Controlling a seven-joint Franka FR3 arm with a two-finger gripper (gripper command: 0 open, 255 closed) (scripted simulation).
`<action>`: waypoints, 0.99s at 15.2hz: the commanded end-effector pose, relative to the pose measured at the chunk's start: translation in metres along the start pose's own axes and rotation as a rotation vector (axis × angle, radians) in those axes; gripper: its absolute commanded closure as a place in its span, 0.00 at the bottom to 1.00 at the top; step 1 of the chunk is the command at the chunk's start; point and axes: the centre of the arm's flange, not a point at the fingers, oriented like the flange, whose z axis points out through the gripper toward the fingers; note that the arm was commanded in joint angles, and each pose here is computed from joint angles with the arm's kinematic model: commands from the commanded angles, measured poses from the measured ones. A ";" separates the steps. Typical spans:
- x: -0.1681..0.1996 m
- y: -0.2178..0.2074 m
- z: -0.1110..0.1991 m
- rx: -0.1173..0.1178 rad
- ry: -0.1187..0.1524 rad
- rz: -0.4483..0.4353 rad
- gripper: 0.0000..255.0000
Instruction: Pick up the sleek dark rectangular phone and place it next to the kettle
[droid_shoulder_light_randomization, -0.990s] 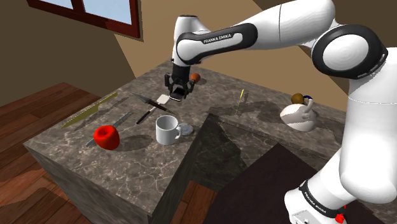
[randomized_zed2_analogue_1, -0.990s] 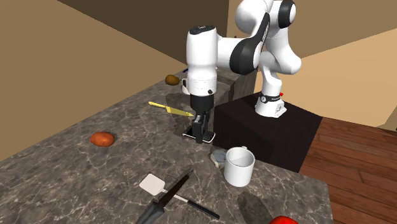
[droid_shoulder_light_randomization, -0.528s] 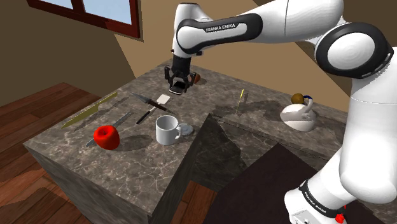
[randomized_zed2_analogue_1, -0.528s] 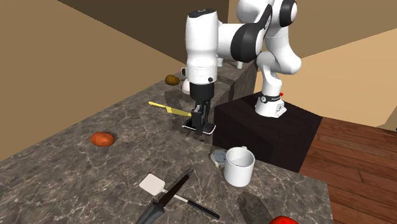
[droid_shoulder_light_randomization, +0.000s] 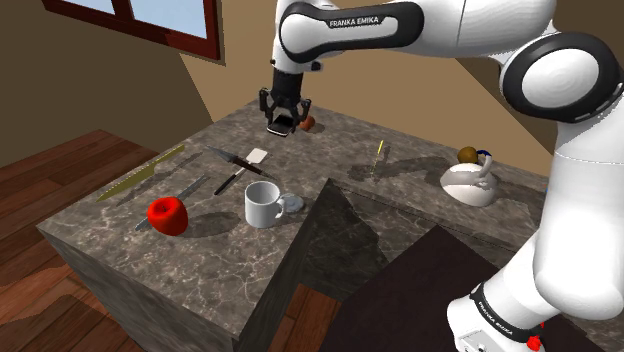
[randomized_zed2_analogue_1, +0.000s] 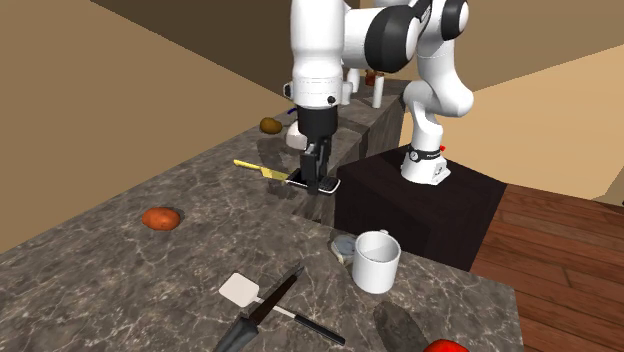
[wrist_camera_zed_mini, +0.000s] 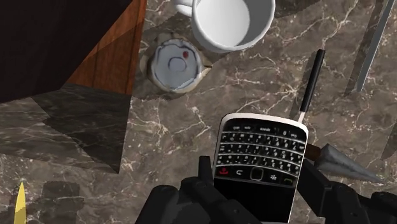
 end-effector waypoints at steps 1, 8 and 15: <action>-0.001 -0.001 -0.011 0.000 0.000 0.000 1.00; 0.023 0.075 -0.018 0.000 0.000 0.000 1.00; 0.050 0.163 -0.022 0.000 0.000 0.000 1.00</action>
